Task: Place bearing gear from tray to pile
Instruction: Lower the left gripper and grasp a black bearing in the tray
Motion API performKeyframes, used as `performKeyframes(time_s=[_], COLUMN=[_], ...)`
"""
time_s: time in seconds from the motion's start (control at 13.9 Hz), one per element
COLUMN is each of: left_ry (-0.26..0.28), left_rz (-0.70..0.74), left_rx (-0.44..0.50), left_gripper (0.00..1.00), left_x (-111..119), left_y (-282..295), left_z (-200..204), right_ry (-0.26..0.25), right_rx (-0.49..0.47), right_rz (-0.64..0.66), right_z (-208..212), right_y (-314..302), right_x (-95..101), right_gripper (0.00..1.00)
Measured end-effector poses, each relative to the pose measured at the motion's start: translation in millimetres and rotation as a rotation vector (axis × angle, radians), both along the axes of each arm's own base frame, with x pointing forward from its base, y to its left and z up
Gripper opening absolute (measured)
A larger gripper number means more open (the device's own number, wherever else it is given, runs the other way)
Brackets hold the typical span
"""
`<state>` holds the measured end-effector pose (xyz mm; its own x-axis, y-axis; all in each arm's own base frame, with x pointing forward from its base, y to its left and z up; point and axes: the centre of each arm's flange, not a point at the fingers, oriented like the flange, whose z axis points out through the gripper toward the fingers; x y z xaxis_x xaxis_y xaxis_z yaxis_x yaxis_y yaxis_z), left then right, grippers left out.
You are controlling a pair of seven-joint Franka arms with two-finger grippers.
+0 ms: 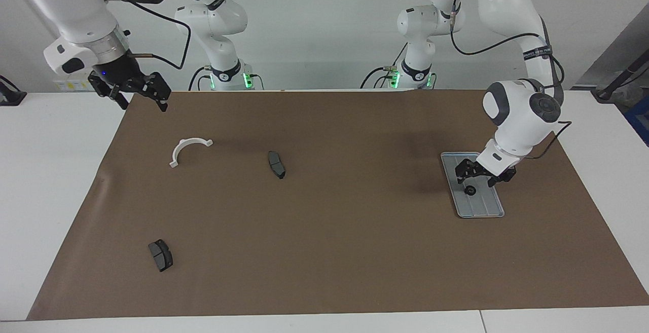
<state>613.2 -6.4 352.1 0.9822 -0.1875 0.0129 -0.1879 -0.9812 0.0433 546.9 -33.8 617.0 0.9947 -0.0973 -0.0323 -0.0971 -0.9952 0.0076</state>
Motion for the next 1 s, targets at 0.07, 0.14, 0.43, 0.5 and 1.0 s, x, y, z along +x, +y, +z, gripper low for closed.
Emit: performKeyframes(time_s=[0.07,0.14,0.43,0.5,1.0], left_ry=[0.001,0.001,0.004,0.009,0.022], left_rz=[0.002,0.004,0.004,0.003,0.027], left_rx=[0.000,0.000,0.000,0.000,0.002], left_gripper=[1.00,1.00,1.00,1.00,0.97], left_x=[-0.1,-0.1,-0.4,-0.8,-4.9], left_y=[0.6,1.3,0.8,0.4,12.6], left_z=[-0.1,-0.1,-2.0,-4.9,-38.9], right_ry=[0.000,0.000,0.000,0.000,0.000], right_rx=[0.000,0.000,0.000,0.000,0.000], right_rz=[0.000,0.000,0.000,0.000,0.000], right_z=[0.0,0.0,0.0,0.0,0.0], right_y=[0.0,0.0,0.0,0.0,0.0], right_x=[0.0,0.0,0.0,0.0,0.0], right_gripper=[1.00,1.00,1.00,1.00,1.00])
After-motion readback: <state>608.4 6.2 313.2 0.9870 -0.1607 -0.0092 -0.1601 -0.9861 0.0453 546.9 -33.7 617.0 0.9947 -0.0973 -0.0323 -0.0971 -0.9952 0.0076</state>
